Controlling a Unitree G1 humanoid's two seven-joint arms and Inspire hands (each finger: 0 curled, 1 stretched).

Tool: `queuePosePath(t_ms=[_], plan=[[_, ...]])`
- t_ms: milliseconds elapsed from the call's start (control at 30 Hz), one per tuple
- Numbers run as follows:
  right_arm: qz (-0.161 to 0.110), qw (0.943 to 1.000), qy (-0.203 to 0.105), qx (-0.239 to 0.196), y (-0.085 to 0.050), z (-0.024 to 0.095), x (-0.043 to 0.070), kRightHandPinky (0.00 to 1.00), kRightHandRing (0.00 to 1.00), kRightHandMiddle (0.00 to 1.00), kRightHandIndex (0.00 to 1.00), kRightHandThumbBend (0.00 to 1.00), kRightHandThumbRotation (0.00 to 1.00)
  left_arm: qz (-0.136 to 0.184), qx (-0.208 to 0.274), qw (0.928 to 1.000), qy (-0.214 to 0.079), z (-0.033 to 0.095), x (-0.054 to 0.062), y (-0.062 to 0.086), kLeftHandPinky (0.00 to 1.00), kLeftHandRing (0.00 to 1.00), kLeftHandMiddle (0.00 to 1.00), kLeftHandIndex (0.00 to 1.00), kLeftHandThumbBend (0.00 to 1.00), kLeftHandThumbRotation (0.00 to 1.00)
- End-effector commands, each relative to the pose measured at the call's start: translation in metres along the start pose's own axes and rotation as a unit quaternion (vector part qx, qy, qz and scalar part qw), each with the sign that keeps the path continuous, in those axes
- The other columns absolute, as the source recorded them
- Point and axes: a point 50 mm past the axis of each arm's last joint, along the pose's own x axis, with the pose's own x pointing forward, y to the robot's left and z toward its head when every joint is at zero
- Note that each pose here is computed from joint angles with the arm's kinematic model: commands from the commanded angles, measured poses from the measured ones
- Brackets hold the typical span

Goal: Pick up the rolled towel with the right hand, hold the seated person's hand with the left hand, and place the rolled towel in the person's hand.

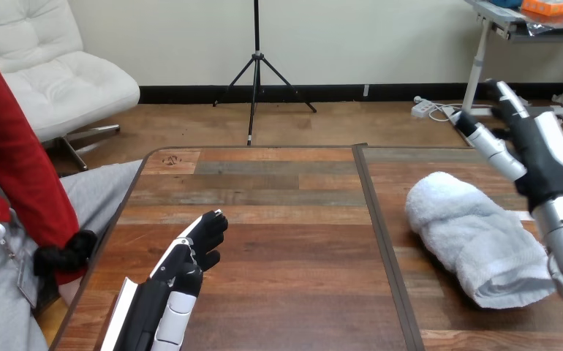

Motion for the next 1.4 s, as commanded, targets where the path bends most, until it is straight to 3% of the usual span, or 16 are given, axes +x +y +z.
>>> queuePosePath(t_ms=[0,467,733,1367], plan=[[-0.026,0.9993,-0.020,-0.018,-0.017,0.019,0.017,0.82,0.93,0.98,1.00,1.00,0.82,0.005,-0.008,0.9985,-0.055,0.015,0.015,-0.004,0.89,0.91,0.89,0.87,0.78,1.00],[-0.010,0.9963,0.035,-0.078,-0.010,-0.001,0.014,0.82,0.96,1.00,1.00,1.00,0.75,0.004,-0.010,0.9985,-0.054,0.015,0.017,-0.005,0.89,0.91,0.89,0.87,0.79,1.00],[0.011,0.9945,0.062,-0.083,-0.002,-0.011,0.010,0.81,0.98,1.00,1.00,1.00,0.65,0.004,-0.011,0.9984,-0.055,0.015,0.018,-0.005,0.89,0.91,0.90,0.87,0.79,1.00],[0.062,0.9823,0.131,-0.119,0.018,-0.036,-0.004,0.83,1.00,1.00,1.00,1.00,0.54,0.004,-0.005,0.9982,-0.060,0.016,0.018,-0.003,0.88,0.90,0.89,0.87,0.78,1.00]])
